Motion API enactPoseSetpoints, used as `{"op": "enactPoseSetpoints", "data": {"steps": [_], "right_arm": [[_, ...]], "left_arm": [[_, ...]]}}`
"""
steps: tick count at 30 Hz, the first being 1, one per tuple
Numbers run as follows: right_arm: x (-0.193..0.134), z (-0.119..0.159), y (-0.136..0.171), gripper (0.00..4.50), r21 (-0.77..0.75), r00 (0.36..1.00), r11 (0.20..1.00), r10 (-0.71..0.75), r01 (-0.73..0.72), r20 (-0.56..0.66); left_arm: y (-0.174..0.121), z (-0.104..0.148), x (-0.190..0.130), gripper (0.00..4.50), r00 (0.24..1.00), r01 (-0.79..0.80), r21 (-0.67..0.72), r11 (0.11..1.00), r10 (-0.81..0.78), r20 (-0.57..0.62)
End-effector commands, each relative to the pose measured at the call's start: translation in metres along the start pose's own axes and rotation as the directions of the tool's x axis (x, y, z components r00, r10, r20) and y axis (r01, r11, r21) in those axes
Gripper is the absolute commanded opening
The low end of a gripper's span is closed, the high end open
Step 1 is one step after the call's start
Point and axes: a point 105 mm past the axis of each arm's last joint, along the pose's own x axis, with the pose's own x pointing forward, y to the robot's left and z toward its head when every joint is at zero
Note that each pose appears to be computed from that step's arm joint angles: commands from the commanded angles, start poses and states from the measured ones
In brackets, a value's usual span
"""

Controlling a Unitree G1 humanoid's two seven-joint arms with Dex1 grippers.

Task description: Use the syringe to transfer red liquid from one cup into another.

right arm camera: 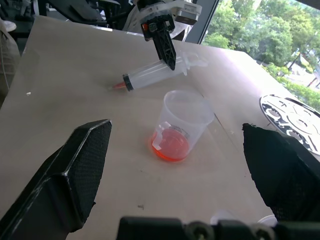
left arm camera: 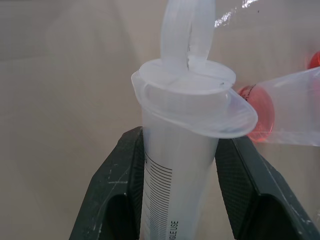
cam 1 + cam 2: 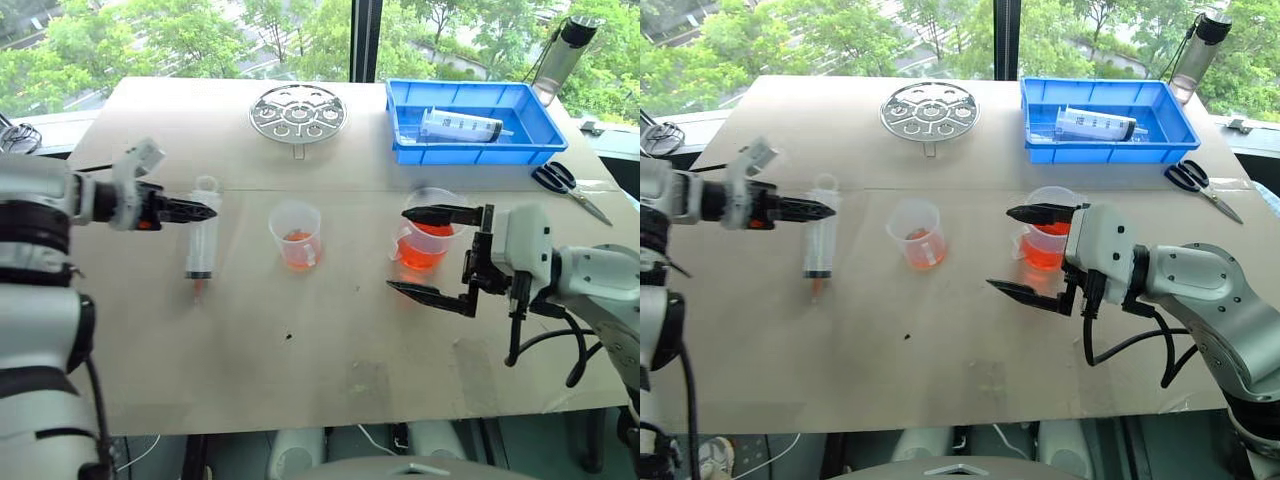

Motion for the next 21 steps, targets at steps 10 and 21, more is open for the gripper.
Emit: {"op": "enactPoseSetpoints", "data": {"steps": [10, 21], "right_arm": [[-0.014, 0.004, 0.023, 4.5, -0.01, 0.998, 1.0, -0.013, 0.013, -0.06], [-0.02, -0.01, 0.027, 4.5, 0.022, 0.994, 0.999, -0.046, 0.048, -0.098]], "left_arm": [[0.003, -0.014, 0.029, 1.48, 0.998, -0.036, -0.066, 0.997, 0.032, -0.061], [-0.008, -0.001, 0.009, 4.38, 0.995, -0.04, -0.122, 0.992, 0.051, 0.088]]}}
